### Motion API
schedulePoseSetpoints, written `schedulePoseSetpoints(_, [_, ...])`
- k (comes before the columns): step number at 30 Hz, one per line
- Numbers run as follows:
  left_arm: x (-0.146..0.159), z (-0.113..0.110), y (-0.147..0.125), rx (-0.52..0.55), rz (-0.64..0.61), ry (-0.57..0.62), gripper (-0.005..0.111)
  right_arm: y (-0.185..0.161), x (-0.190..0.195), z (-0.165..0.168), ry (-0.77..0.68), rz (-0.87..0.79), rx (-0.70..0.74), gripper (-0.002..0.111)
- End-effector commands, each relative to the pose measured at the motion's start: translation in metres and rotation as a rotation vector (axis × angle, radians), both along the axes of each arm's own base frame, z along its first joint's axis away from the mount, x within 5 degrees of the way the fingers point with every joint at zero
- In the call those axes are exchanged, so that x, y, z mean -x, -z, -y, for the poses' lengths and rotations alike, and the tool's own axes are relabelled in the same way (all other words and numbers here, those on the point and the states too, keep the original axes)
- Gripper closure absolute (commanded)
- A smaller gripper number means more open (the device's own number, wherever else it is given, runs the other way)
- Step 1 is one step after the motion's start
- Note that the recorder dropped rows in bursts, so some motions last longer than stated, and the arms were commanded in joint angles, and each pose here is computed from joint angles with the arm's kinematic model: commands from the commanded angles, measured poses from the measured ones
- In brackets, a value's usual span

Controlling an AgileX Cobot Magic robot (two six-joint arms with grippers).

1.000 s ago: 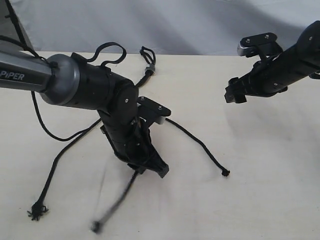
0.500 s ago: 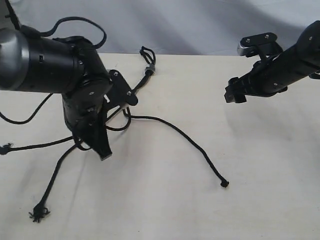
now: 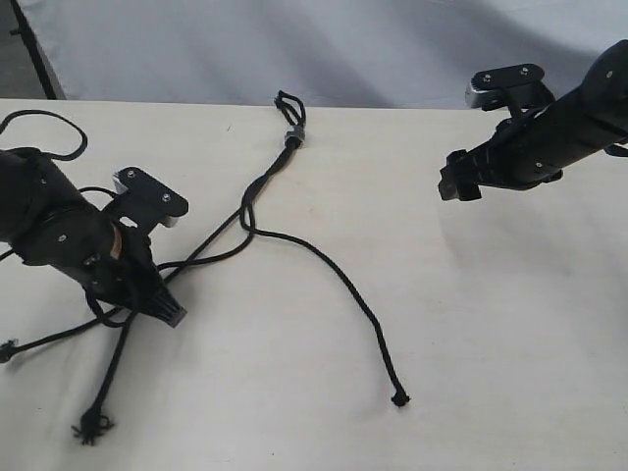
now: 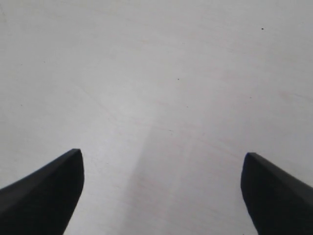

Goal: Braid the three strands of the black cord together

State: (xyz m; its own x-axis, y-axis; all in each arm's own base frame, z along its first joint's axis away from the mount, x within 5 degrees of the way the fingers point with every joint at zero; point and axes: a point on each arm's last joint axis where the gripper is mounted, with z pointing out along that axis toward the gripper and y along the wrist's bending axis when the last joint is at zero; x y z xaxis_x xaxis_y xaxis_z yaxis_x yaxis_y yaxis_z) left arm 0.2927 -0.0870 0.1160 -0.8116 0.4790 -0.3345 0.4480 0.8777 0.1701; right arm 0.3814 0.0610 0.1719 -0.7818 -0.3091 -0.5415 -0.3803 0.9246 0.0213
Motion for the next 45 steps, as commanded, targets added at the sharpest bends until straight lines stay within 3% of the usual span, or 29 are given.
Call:
schedulePoseSetpoints(1, [0.026, 0.025, 0.010, 0.003, -0.152, -0.012, 0.105, -0.002, 0.001, 0.000, 0.000, 0.007, -0.003, 0.027])
schedulePoseSetpoints(5, [0.049, 0.071, 0.008, 0.022, -0.180, 0.128, 0.105, -0.002, 0.000, 0.000, -0.001, 0.009, -0.001, 0.027])
schedulePoseSetpoints(8, [0.058, 0.085, 0.007, 0.013, -0.167, 0.200, 0.105, -0.001, 0.001, 0.000, -0.005, -0.003, -0.003, 0.027])
schedulePoseSetpoints(17, [0.052, 0.089, -0.015, 0.089, -0.045, 0.207, 0.105, -0.001, 0.001, 0.000, -0.005, -0.003, -0.003, 0.027])
schedulePoseSetpoints(27, [0.053, 0.084, -0.014, 0.024, -0.060, 0.246, 0.105, -0.001, 0.001, 0.000, -0.005, -0.003, -0.003, 0.027])
schedulePoseSetpoints(41, [0.049, 0.075, -0.013, 0.019, -0.073, 0.195, 0.105, -0.001, 0.001, 0.000, -0.005, -0.003, -0.003, 0.027])
schedulePoseSetpoints(45, [0.049, 0.074, -0.013, 0.027, -0.084, 0.148, 0.098, -0.001, 0.001, 0.000, -0.005, -0.003, -0.003, 0.027])
